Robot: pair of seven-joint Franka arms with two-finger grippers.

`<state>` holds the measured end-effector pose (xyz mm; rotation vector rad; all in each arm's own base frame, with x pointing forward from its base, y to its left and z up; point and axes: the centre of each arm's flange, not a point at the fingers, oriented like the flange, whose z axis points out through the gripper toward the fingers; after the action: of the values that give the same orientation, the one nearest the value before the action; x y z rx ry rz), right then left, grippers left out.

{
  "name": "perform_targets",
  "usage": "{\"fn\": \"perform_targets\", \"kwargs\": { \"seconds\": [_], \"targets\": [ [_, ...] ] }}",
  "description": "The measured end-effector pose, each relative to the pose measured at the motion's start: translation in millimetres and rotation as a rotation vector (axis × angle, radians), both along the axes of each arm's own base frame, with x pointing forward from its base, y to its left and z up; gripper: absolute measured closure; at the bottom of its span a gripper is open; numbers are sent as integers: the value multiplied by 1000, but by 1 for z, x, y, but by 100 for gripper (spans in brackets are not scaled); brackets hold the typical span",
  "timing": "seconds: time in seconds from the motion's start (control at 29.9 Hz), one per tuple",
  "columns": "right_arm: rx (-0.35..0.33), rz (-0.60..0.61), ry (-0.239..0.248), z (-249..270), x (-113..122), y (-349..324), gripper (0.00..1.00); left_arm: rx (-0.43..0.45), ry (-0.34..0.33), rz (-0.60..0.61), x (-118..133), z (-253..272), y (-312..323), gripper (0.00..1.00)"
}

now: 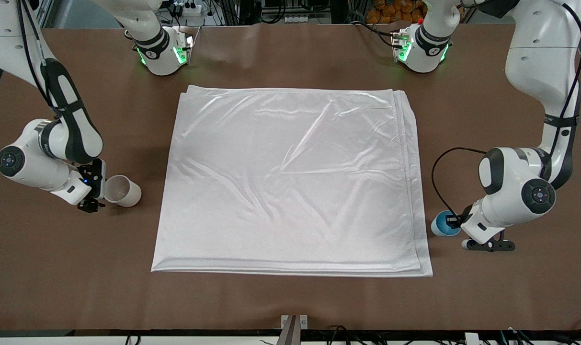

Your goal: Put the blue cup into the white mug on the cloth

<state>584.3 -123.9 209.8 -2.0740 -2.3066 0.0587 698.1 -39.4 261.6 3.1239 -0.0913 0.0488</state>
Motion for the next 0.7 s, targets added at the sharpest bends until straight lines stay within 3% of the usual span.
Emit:
{"fn": "perform_targets", "kwargs": {
  "seconds": [0.33,0.47,0.7],
  "targets": [
    [0,12,-5,-16,-14,3,8,-26,-24,-58,-5,64,-40,96],
    [-1,19,-11,-15,-14,3,29,-32,-22,-69,-10,84,-55,96],
    [-2,25,-21,-12,-12,4,31,-30,-5,-97,-15,105,-79,96]
  ]
}}
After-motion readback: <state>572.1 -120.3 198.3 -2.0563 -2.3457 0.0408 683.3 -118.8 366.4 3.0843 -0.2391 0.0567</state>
